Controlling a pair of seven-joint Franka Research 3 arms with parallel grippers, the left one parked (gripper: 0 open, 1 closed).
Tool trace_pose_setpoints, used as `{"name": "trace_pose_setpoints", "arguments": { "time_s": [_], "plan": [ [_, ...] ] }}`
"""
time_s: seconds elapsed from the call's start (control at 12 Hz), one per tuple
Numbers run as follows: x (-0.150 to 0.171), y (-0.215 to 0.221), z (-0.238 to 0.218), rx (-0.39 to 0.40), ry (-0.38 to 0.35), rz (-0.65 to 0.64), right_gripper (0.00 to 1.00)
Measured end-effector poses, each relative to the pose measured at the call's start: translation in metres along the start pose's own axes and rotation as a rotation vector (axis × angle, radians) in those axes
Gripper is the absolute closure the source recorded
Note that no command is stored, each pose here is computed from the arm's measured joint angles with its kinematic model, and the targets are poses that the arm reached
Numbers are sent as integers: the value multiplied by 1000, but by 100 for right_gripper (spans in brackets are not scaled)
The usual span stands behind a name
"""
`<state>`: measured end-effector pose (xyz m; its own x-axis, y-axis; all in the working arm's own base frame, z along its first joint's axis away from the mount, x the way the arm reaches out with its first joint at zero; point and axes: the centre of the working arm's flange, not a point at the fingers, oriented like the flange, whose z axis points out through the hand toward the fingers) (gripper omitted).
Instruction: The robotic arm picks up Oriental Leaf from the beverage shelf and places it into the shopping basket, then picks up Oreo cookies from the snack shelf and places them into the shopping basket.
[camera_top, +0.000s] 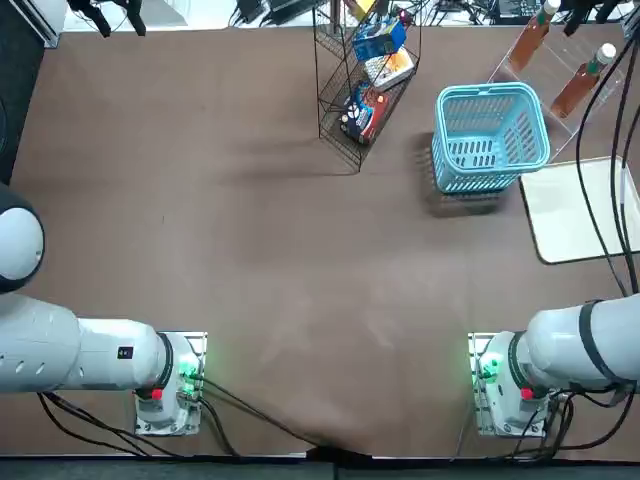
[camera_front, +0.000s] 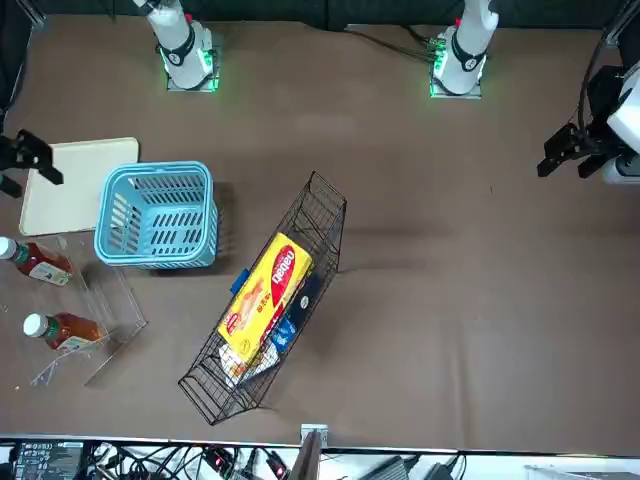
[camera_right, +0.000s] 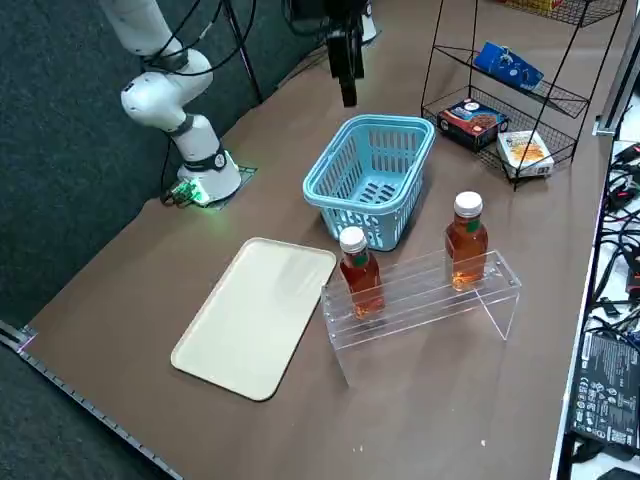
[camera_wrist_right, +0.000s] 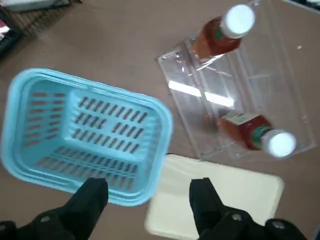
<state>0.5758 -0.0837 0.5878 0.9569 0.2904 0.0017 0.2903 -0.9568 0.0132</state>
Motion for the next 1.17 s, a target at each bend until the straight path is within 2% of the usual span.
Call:
{"name": "trace_pose_setpoints", "arguments": {
  "time_s": [0.67, 0.83, 1.17],
  "plan": [
    [-17, 150, 32, -18, 18, -243, 0],
    [-14, 171, 48, -12, 11, -287, 0],
    [-5, 171, 59, -13, 14, -316, 0]
  ]
}}
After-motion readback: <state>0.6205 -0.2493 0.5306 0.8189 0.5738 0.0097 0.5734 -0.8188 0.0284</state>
